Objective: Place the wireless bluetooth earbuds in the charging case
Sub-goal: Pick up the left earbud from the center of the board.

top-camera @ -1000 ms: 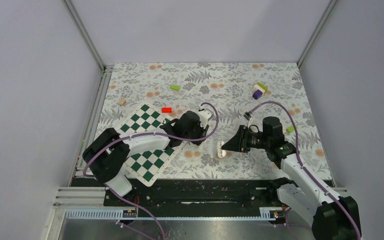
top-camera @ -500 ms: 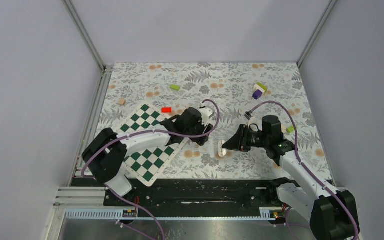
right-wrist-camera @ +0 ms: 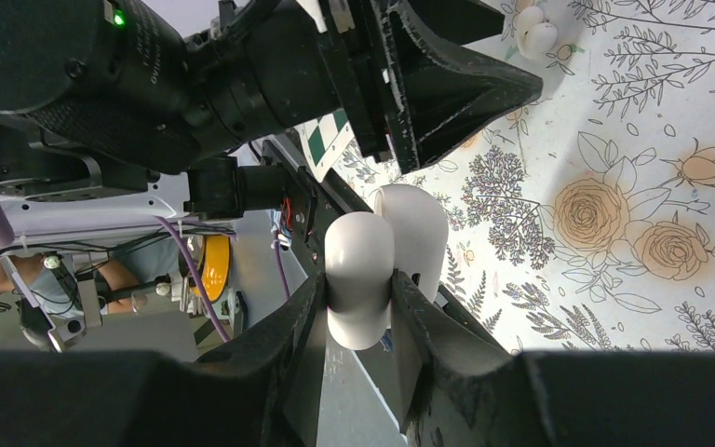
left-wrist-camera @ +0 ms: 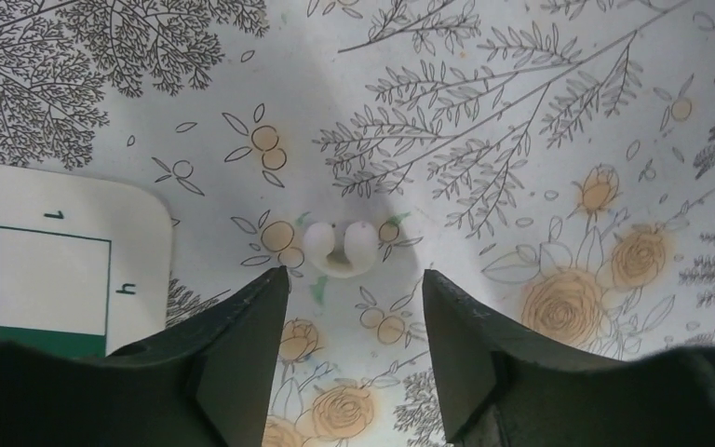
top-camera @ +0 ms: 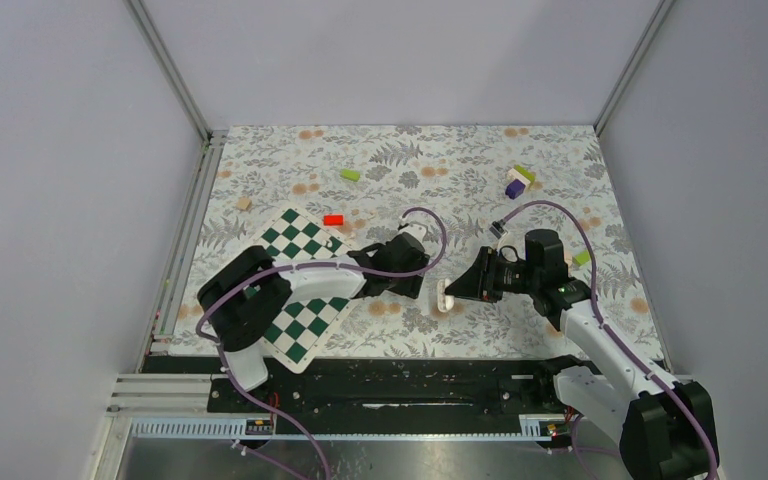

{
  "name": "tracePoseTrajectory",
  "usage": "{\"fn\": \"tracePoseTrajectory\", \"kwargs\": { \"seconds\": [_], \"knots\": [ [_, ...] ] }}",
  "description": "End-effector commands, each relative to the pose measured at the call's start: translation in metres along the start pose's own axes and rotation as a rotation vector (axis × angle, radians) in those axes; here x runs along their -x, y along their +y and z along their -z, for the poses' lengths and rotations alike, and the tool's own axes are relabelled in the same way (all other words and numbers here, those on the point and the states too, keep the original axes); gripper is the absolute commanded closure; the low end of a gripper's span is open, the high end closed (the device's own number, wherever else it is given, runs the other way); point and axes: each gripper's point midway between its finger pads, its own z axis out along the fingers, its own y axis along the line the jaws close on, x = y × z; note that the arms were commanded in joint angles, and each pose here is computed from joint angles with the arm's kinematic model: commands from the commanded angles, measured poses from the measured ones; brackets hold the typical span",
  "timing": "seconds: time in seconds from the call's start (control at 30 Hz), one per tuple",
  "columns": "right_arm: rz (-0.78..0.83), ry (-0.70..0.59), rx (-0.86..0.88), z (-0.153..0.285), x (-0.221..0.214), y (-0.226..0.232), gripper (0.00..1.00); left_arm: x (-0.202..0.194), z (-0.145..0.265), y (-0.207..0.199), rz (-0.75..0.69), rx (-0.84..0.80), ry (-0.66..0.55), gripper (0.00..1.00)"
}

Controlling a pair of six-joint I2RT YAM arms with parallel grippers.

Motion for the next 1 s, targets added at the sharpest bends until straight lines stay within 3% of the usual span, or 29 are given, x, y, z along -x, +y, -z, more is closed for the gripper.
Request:
{"fn": "tracePoseTrajectory", "kwargs": {
  "seconds": [0.0, 0.27, 0.47, 0.67, 0.97],
  "knots": [
    [0.031, -0.026, 0.020, 0.002, 0.013, 0.011, 1.00, 0.020, -0.007, 0.003, 0.079, 0.091, -0.073, 0.46],
    [0.030, -0.026, 0.019, 0.002, 0.011, 0.010, 1.00, 0.017, -0.011, 0.009, 0.072, 0.146, -0.065, 0.50],
    [0.032, -0.026, 0.022, 0.003, 0.011, 0.010, 1.00, 0.018, -0.011, 0.003, 0.069, 0.135, -0.064, 0.66],
    [0.027, -0.025, 0.017, 0.002, 0.010, 0.009, 1.00, 0.023, -0.005, -0.001, 0.049, 0.116, -0.076, 0.72],
    [0.015, -0.018, 0.011, 0.001, 0.010, 0.006, 1.00, 0.039, 0.032, -0.004, -0.094, 0.043, -0.131, 0.73]
  ]
}}
